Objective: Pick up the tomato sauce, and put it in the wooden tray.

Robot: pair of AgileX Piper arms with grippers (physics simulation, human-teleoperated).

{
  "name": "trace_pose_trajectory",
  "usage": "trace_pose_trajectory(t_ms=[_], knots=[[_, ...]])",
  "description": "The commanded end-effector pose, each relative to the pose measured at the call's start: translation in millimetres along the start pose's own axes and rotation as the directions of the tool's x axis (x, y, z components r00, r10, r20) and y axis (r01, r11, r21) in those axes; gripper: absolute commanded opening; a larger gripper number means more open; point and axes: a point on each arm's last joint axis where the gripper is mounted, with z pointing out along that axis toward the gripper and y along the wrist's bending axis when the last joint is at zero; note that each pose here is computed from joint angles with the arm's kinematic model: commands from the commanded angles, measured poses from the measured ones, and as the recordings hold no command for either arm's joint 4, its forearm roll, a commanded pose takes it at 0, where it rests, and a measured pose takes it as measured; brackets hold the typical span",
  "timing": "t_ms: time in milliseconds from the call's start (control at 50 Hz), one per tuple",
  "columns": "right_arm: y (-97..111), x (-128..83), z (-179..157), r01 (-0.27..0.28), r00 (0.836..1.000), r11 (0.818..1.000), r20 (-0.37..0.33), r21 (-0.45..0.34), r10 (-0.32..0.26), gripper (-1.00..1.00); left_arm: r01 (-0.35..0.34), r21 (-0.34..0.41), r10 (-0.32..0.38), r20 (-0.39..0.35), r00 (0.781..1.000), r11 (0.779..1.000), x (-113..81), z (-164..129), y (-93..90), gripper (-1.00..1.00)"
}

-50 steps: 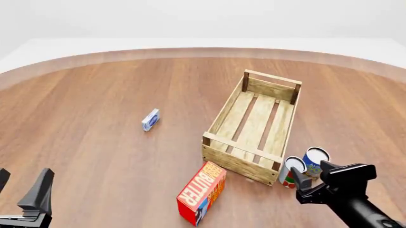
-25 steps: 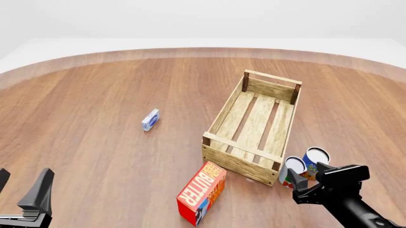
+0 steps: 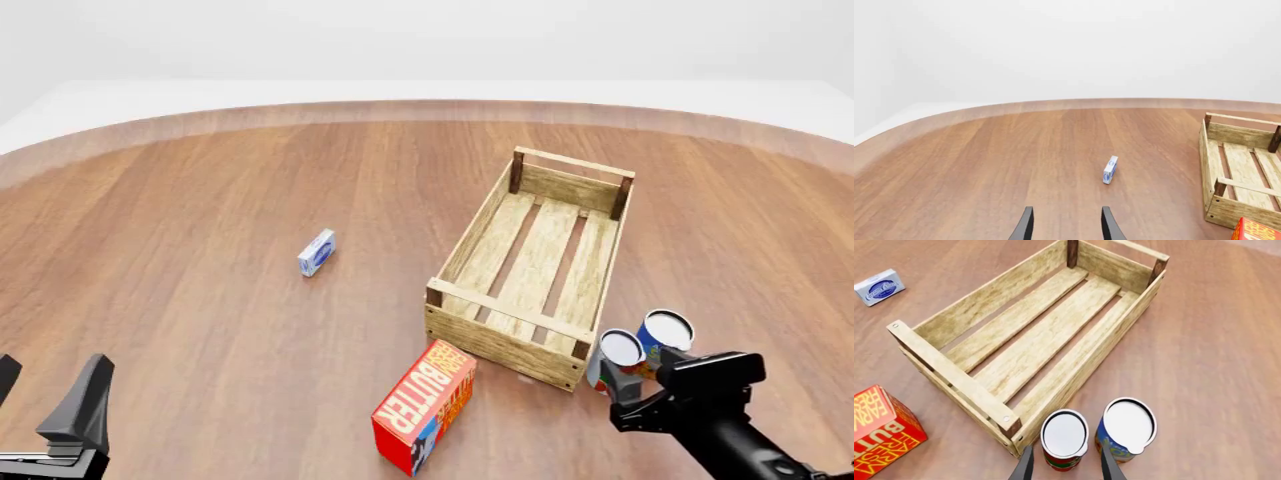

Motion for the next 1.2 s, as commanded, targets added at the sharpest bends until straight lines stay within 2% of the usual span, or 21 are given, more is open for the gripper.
trace_pose_trajectory(t_ms=[20,840,1200], knots=[[0,4,4,-0.003,1.0,1.0,-0.007,-0.001,0.003,1.0,0.0,0.0,0.0,0.0,1.0,1.0,0.0,0,0.0,1.0],[2,13,19,-0.005,1.0,1.0,-0.029,-0.009,0.005,1.0,0.0,0.0,0.0,0.0,1.0,1.0,0.0,0,0.0,1.0],[1,10,20,0.004,1.0,1.0,-0.024,-0.004,-0.004,1.0,0.0,0.0,0.0,0.0,1.0,1.0,0.0,0,0.0,1.0]])
